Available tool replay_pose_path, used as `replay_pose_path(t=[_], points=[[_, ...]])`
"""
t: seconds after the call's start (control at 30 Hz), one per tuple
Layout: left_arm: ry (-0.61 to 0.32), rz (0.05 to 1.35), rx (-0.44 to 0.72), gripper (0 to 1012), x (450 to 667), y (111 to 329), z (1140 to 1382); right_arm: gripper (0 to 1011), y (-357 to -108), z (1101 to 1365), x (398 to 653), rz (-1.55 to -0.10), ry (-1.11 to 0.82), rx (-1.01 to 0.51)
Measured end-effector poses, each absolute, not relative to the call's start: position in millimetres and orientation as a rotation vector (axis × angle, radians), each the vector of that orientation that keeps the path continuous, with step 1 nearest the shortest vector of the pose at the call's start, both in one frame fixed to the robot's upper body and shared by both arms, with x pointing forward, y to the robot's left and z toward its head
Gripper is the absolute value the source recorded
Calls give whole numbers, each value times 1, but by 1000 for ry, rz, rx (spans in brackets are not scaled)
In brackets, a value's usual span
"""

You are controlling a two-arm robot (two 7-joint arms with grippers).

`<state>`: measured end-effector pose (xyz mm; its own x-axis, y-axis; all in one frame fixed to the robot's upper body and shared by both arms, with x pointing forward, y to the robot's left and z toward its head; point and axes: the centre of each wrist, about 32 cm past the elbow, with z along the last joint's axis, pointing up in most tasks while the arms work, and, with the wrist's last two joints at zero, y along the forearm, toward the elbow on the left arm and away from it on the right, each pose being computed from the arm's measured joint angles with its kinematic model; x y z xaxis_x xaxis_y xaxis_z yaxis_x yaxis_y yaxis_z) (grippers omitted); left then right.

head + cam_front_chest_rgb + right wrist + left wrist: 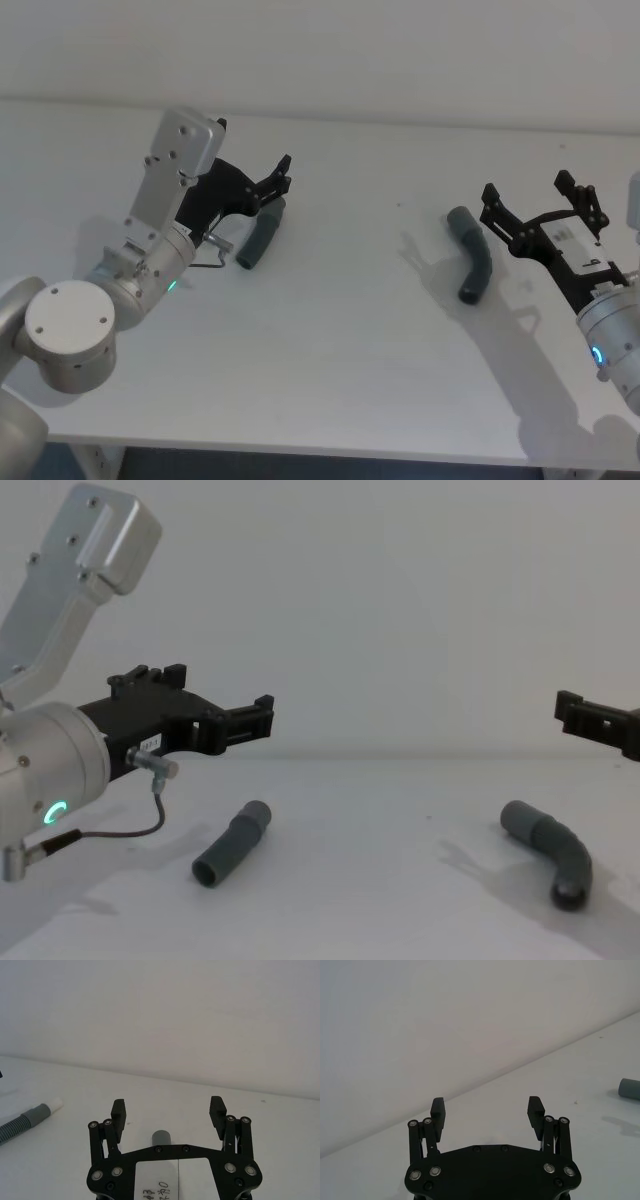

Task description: Use both hands to pick up one end of the pipe from the table, align the ends, and insert them.

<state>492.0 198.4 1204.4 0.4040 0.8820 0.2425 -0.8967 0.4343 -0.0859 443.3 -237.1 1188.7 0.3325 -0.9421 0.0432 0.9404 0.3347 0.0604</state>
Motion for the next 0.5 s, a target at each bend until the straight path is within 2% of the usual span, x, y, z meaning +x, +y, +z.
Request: replay_pose_path(t=[0.5], points=[[-268,1124,61,1001,492,198,1204,1000,-237,1189,443,-1229,-75,26]])
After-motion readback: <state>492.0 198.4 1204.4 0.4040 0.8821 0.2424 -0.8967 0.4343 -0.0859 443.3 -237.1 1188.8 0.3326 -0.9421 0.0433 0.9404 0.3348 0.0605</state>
